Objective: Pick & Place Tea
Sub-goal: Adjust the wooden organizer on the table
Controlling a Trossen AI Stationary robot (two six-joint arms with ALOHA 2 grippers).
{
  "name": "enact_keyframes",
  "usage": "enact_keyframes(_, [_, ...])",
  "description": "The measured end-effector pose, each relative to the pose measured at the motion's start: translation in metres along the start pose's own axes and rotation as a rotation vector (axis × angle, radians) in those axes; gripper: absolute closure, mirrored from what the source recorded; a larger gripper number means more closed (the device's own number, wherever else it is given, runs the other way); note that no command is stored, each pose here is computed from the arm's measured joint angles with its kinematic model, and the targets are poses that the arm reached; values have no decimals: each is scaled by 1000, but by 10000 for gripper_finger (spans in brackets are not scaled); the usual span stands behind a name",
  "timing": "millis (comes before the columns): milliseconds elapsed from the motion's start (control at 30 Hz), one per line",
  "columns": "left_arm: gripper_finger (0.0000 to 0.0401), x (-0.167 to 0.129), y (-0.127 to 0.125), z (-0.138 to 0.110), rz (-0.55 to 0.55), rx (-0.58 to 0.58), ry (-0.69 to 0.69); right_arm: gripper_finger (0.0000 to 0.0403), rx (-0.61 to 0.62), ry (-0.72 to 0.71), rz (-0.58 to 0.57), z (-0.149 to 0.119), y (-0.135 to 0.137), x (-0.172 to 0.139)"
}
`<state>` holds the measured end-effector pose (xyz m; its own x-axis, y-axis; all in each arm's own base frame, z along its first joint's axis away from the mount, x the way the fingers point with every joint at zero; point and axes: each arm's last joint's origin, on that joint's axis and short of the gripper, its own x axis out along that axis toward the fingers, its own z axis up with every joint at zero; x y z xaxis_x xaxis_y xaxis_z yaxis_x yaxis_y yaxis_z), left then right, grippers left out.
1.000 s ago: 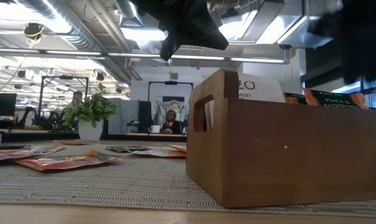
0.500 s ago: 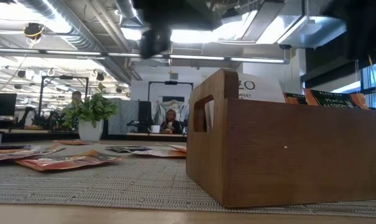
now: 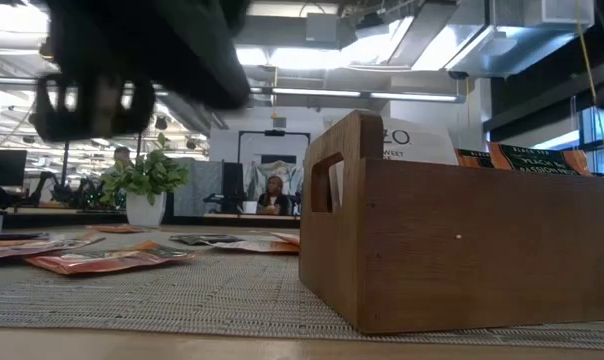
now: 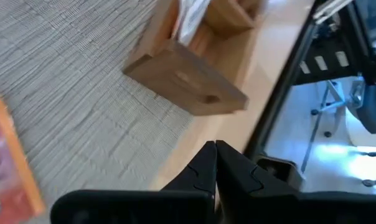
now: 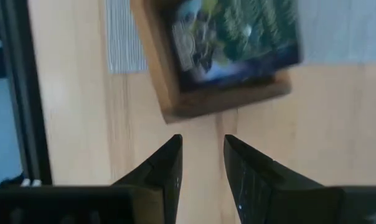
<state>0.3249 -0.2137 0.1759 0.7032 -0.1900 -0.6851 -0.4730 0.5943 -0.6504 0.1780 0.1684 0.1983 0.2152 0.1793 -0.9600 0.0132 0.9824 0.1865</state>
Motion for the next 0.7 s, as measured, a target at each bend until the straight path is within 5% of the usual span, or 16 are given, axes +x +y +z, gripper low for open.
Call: enact_keyframes(700, [398, 34, 25, 30, 74, 63, -51, 282, -10, -88, 96, 1, 2, 17])
